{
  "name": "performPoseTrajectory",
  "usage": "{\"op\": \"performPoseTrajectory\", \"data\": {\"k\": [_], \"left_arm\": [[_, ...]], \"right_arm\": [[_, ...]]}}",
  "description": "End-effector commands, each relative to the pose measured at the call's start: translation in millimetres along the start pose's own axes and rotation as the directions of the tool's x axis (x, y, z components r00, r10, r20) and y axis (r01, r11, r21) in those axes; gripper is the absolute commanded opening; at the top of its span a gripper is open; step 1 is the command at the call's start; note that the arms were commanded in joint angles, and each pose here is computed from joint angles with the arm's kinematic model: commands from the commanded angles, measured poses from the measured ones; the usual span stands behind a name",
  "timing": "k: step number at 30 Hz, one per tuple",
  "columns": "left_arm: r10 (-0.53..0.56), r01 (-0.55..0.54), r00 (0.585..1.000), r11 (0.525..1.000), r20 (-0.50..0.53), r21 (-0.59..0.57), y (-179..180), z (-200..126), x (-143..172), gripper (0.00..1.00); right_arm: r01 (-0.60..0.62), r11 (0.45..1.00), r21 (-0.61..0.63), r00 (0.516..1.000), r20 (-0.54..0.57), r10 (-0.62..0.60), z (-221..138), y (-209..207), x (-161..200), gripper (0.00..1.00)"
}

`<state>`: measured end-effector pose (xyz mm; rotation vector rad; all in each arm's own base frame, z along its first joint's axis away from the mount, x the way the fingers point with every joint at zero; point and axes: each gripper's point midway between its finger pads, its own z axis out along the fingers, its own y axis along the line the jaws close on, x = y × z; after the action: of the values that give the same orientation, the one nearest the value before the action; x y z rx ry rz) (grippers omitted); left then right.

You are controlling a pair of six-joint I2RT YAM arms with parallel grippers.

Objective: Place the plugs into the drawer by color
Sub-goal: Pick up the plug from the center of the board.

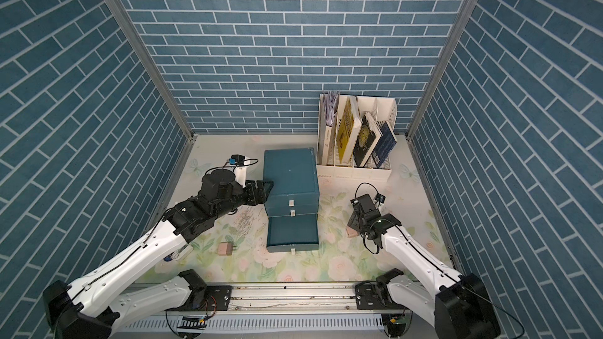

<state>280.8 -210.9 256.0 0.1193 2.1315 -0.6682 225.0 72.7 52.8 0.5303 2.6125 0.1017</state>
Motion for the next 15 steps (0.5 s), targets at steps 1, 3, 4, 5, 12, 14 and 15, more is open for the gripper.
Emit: {"op": "performPoseTrajectory", "data": {"k": [1,3,4,5,12,14,15], "left_arm": [[0.007,-0.007,1.0,0.999,-0.022,-0.032,8.8,5.1,8.0,0.84],[0.011,-0.013,0.999,0.999,-0.032,-0.048,12.4,7.4,11.1,0.85],[0.011,-0.013,0.999,0.998,-0.036,-0.054,14.0,8.6,12.5,0.85],[0.012,-0.014,0.999,0.998,-0.038,-0.06,15.6,9.5,13.6,0.85],[-0.001,-0.001,0.999,0.998,-0.033,-0.067,19.9,11.7,17.3,0.86],[-0.007,0.005,0.999,0.998,-0.034,-0.069,20.5,13.1,18.0,0.87],[-0.007,0.005,0.999,0.998,-0.034,-0.068,20.2,13.3,18.4,0.86]], "right_arm": [[0.051,0.997,-0.058,0.998,-0.025,-0.052,10.3,12.1,4.5,0.73],[0.065,0.993,-0.103,0.997,-0.043,-0.069,14.3,19.8,9.9,0.69],[0.069,0.99,-0.124,0.996,-0.05,-0.076,15.2,23.2,12.3,0.69],[0.075,0.988,-0.131,0.995,-0.056,-0.083,16.0,24.1,15.0,0.68],[0.103,0.986,-0.131,0.991,-0.069,-0.113,13.7,22.5,28.0,0.73],[0.119,0.986,-0.118,0.989,-0.071,-0.128,13.2,23.5,32.5,0.73],[0.125,0.986,-0.111,0.988,-0.074,-0.133,14.1,23.0,34.6,0.72]]}}
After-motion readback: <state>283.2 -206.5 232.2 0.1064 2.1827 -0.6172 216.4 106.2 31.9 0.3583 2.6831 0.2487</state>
